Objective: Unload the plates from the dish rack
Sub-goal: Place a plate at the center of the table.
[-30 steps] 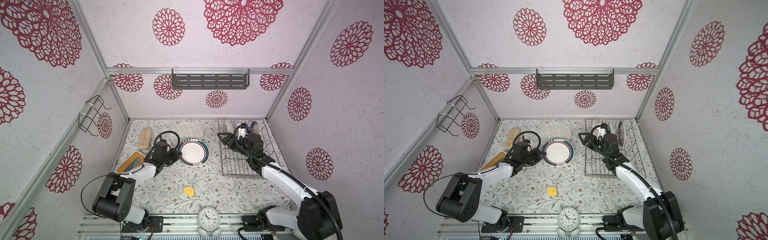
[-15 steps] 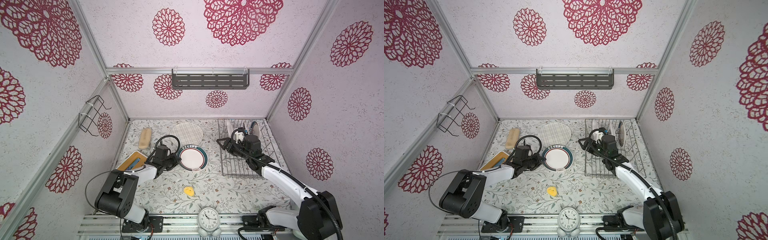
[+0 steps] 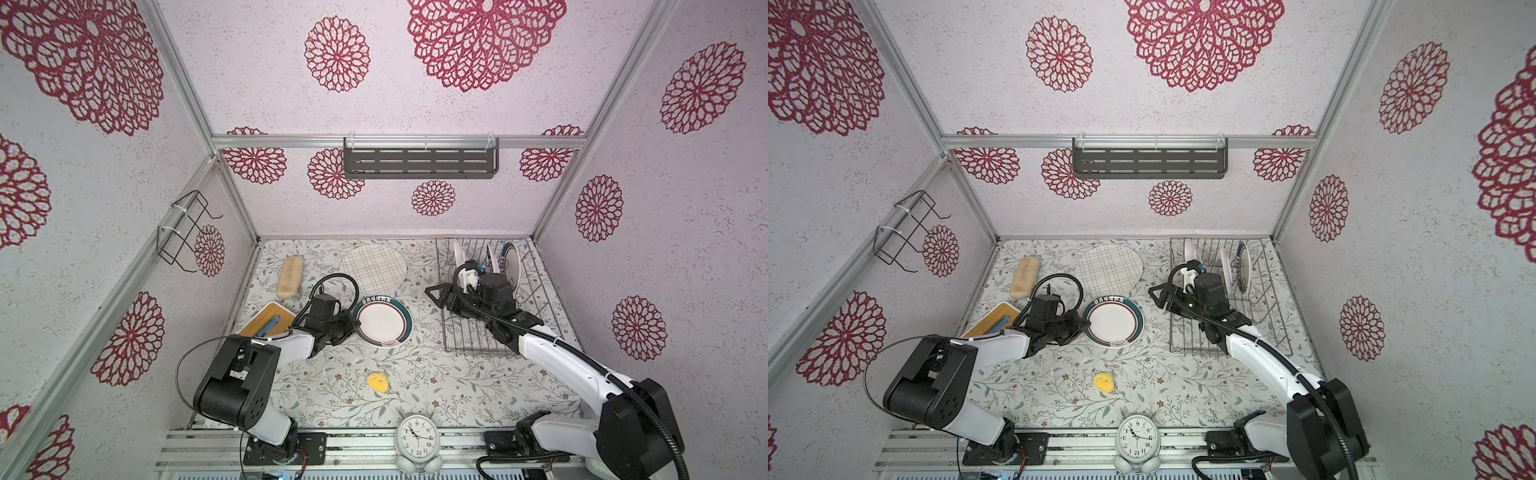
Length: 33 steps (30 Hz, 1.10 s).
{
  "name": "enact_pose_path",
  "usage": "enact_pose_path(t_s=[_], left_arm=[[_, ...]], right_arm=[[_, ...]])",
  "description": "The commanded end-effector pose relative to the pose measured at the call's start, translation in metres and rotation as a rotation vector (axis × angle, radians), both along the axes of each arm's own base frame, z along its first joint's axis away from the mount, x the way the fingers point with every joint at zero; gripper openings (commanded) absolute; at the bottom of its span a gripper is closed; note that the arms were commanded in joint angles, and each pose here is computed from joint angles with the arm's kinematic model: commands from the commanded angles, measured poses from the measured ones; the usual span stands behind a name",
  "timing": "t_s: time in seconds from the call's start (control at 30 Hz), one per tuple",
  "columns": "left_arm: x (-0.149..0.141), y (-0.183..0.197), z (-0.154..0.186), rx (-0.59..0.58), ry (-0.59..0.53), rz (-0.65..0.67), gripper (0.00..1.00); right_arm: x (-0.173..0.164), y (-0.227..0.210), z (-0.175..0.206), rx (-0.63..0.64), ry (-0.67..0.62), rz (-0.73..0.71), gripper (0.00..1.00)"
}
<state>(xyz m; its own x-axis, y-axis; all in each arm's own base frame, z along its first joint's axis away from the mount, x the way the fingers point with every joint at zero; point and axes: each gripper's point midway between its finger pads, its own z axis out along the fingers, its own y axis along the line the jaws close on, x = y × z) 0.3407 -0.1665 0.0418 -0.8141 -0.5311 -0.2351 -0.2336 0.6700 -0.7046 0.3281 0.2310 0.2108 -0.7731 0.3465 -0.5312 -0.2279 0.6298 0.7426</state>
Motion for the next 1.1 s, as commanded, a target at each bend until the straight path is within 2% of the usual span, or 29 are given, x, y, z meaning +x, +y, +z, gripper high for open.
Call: enact_pose_path(t_s=[0.0,0.13,0.4,0.57,1.07], left_arm=[[0.006,0.0,0.002,-0.006,-0.035,-0.009,0.0],[0.004,0.005,-0.005,0.003,-0.017,0.005,0.0],[0.002,0.007,-0.013,0.005,0.009,0.01,0.17],[0.001,0.008,-0.014,0.011,0.014,0.013,0.21],[0.003,0.014,-0.014,0.042,0.026,0.019,0.42]], right_arm=[[0.001,0.006,0.006,-0.013,-0.037,0.022,0.78],[0.002,0.007,0.003,-0.026,-0.034,0.026,0.78],[0.004,0.009,0.003,-0.033,-0.035,0.03,0.79],[0.004,0.008,0.005,-0.037,-0.04,0.026,0.79],[0.005,0.007,0.007,-0.045,-0.046,0.02,0.8]])
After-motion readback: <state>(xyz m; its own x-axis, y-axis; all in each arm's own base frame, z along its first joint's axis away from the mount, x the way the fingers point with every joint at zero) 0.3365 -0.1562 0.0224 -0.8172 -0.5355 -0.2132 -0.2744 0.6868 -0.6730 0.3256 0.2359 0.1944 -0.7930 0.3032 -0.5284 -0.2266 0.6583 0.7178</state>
